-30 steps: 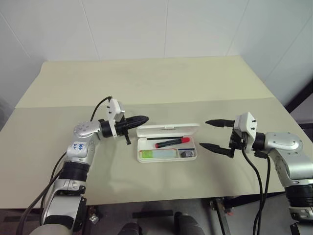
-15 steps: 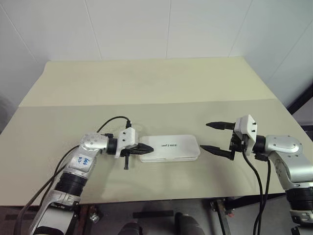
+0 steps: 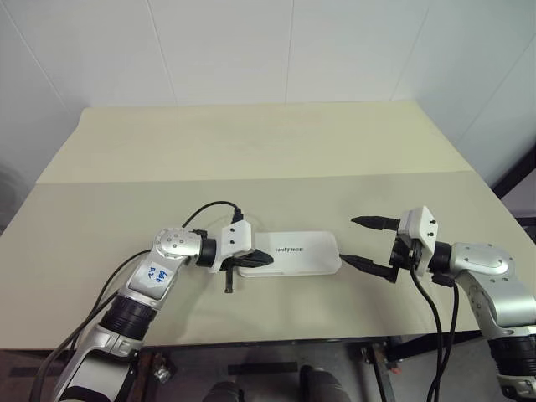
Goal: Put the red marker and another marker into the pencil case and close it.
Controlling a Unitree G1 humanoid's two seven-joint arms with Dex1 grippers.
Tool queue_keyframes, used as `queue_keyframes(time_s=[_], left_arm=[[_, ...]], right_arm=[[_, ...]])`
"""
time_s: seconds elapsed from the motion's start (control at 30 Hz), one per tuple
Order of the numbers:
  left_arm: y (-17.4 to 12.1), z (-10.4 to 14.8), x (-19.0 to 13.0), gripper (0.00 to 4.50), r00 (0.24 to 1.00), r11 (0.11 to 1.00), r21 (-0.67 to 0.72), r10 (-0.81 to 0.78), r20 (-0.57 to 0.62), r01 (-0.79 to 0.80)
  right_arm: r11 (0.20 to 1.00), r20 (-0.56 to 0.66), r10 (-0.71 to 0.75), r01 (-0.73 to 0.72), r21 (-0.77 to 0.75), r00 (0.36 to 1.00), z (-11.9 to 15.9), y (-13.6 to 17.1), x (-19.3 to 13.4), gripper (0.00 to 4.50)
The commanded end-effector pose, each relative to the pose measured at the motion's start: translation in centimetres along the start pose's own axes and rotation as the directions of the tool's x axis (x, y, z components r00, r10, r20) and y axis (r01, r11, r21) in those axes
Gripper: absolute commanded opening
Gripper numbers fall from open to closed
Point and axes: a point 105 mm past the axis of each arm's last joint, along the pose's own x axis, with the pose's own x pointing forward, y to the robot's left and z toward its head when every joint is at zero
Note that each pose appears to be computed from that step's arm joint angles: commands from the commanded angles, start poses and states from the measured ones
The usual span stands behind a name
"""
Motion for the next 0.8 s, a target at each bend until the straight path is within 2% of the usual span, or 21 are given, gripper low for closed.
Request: queue_keyframes(time_s=[0.03,0.1,0.17,0.2,0.27,0.37,0.63,0.67,0.8], left_arm=[[1.3,1.8,-1.9,0.04,0.988,0.995,-0.079,0.073,0.135,-0.062],[1.9,2.8,-3.8,0.04,0.971,0.993,-0.088,0.099,0.219,-0.081],[2.6,2.9,-5.5,0.04,0.958,0.988,-0.090,0.147,0.248,-0.128],[3.0,2.8,-6.4,0.21,0.949,0.979,-0.141,0.180,0.260,-0.147],[3.9,2.4,-8.5,0.63,0.926,0.960,-0.182,0.258,0.277,-0.213],[3.6,1.9,-11.0,1.60,0.905,0.951,-0.156,0.302,0.298,-0.266],[2.2,1.7,-13.4,4.24,0.888,0.942,-0.088,0.335,0.315,-0.324],[2.2,1.8,-13.3,4.47,0.889,0.944,-0.092,0.329,0.320,-0.316],[2.3,1.5,-12.9,4.47,0.895,0.948,-0.089,0.318,0.314,-0.306]], right_arm=[[0.999,0.051,-0.020,0.022,-0.045,0.998,1.5,-0.6,-0.3,4.50],[0.999,0.051,-0.012,0.014,-0.049,0.999,1.5,-0.8,-0.2,4.50],[0.999,0.051,-0.005,0.008,-0.053,0.999,1.5,-1.2,-0.2,4.50],[0.998,0.052,-0.003,0.006,-0.056,0.999,1.5,-1.4,-0.2,4.50],[0.998,0.052,0.004,0.000,-0.063,0.999,1.6,-1.7,-0.1,4.50],[0.998,0.048,0.010,-0.006,-0.068,0.999,1.6,-2.1,-0.1,4.50],[0.995,0.023,-0.011,0.013,-0.097,1.000,1.6,-3.4,-1.0,4.50],[0.995,0.019,-0.014,0.016,-0.097,1.000,1.6,-3.4,-1.3,4.50],[0.993,-0.013,-0.030,0.028,-0.111,0.999,1.3,-3.4,-2.4,4.50]])
